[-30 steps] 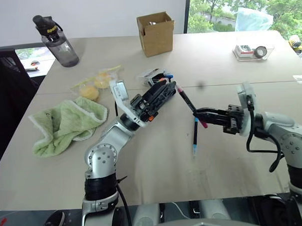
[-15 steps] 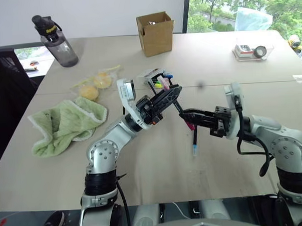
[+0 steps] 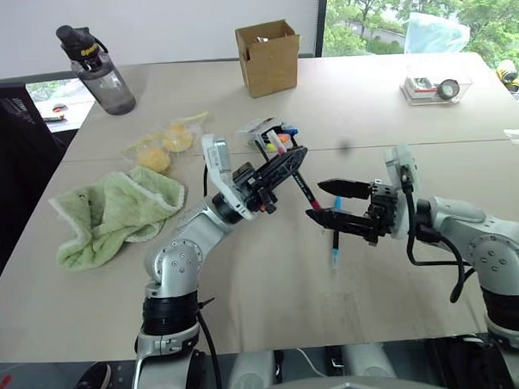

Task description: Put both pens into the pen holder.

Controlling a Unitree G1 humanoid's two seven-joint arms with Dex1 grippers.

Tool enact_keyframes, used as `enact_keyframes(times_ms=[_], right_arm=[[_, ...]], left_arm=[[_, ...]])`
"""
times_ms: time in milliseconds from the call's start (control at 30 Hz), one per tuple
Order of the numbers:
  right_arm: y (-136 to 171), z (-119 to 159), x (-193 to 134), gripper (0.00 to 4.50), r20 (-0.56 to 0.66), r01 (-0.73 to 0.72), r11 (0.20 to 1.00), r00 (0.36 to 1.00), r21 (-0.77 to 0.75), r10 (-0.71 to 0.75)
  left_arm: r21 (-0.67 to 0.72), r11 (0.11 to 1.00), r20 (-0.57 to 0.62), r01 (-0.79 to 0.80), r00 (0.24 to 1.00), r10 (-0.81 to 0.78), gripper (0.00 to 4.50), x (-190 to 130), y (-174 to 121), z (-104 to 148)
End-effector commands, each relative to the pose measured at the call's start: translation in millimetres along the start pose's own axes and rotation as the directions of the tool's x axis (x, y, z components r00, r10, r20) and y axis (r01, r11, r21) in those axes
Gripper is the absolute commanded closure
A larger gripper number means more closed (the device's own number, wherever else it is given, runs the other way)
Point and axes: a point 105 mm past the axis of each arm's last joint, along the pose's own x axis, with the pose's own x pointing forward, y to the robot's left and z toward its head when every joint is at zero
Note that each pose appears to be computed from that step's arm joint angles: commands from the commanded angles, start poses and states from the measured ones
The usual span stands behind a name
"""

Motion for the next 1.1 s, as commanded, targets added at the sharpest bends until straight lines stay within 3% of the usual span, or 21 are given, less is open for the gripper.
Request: enact_keyframes(times_ms=[33,233,367,433,500,700,800,1100], right_arm=[[-23,9,-33,0.05,0.059,0.165,0.985,0.985,-0.059,-0.161],[-28,18,-84,0.05,0.215,0.317,0.930,0.937,-0.185,-0.276],[-21,25,-99,0.05,0.257,0.346,0.918,0.921,-0.193,-0.293],[-16,27,-108,0.05,0.279,0.353,0.920,0.913,-0.171,-0.298],[-11,27,-114,0.05,0.296,0.344,0.927,0.910,-0.146,-0.291],[-10,27,-116,0.05,0.272,0.352,0.922,0.914,-0.161,-0.302],[-19,25,-118,0.05,0.241,0.417,0.880,0.900,-0.229,-0.364],[-22,29,-119,0.05,0.250,0.436,0.849,0.894,-0.298,-0.371]], left_arm=[[0.221,0.975,-0.028,-0.002,1.000,0.008,4.49,4,-1,16],[0.611,0.792,-0.055,-0.014,0.997,0.060,4.49,14,4,34],[0.812,0.582,-0.080,0.041,0.996,0.042,4.49,27,-4,37],[0.900,0.430,-0.072,0.067,0.997,-0.004,4.49,41,-17,38],[0.968,0.193,-0.149,0.157,0.987,-0.057,4.49,51,-31,24],[0.986,-0.108,-0.128,0.126,0.992,-0.013,4.49,56,-22,20],[0.980,-0.169,-0.097,0.101,0.995,0.029,4.49,57,-9,21],[0.980,-0.170,-0.093,0.106,0.992,0.083,4.49,59,18,16]])
